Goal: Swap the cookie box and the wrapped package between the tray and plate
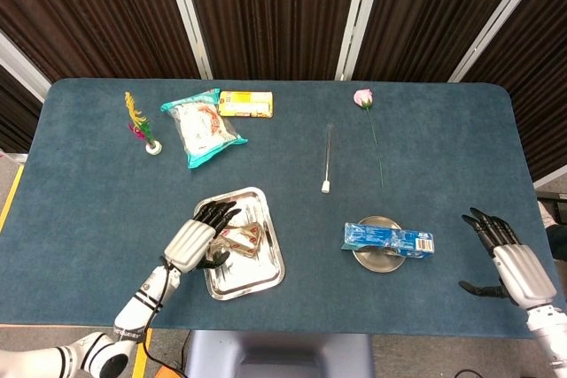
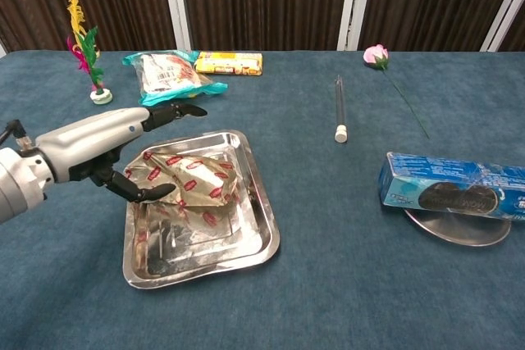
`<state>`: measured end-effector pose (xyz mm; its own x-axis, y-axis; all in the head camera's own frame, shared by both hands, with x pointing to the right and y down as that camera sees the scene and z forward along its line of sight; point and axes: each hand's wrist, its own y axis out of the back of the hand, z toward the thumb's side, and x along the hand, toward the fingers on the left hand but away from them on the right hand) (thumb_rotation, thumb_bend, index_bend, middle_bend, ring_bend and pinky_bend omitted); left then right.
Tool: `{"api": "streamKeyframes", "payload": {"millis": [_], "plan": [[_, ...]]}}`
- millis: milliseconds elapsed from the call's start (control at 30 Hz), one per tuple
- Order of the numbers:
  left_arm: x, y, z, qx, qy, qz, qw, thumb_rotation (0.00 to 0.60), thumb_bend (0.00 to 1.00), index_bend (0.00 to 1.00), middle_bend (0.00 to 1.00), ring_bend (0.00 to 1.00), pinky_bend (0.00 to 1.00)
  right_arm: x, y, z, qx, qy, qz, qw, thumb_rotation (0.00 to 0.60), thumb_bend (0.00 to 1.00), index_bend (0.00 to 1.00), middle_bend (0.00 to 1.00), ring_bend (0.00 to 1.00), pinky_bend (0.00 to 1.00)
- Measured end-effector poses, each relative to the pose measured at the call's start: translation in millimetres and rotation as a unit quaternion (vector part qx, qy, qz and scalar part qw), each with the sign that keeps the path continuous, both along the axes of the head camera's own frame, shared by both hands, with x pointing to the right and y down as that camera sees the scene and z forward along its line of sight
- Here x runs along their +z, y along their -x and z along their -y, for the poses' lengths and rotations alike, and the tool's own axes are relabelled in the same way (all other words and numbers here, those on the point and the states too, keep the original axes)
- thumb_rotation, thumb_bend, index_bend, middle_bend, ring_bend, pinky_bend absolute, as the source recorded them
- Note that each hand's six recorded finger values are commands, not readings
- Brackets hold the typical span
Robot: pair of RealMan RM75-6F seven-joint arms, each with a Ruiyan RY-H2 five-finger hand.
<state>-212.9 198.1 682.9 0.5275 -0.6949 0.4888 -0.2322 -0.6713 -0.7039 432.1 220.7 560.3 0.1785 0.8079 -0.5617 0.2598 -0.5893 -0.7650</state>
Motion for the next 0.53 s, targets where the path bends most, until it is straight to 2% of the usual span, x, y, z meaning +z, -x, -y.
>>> {"api": "streamKeyframes", "payload": {"millis": [100, 233, 367, 467, 533], "plan": [[-19.7, 6.5, -6.3, 0.009, -0.009, -0.004, 0.9999, 0.600, 0.36, 0.00, 0.00, 0.00, 0.03, -2.4, -0.1, -1.1, -0.003, -0.005, -0.002, 1.0000, 0.600, 0.15, 0.00, 0.00, 0.00, 0.00], [-43.7, 41.3, -13.4, 0.000, -0.056, 0.028, 0.9981, 0.600, 0.41, 0.00, 0.00, 0.00, 0.02, -6.5, -1.8, -3.4, -0.005, -0.014, -0.011, 0.9998, 0.600, 0.15, 0.00, 0.00, 0.00, 0.00], [-67.6, 100.9, -33.9, -0.061, -0.105, 0.073, 0.9900, 0.600, 0.43, 0.00, 0.00, 0.00, 0.00, -13.1, -3.8, -6.1, -0.003, -0.034, -0.026, 0.9991, 0.600, 0.15, 0.00, 0.00, 0.00, 0.00], [-82.5, 153.2, -56.3, -0.112, -0.127, 0.109, 0.9795, 0.600, 0.43, 0.00, 0.00, 0.00, 0.00, -19.8, -2.3, -9.5, -0.003, -0.060, -0.040, 0.9974, 0.600, 0.15, 0.00, 0.00, 0.00, 0.00], [-87.2, 178.8, -65.3, -0.124, -0.136, 0.129, 0.9745, 0.600, 0.44, 0.00, 0.00, 0.00, 0.00, -24.3, 0.9, -12.2, -0.004, -0.080, -0.045, 0.9958, 0.600, 0.15, 0.00, 0.00, 0.00, 0.00]]}}
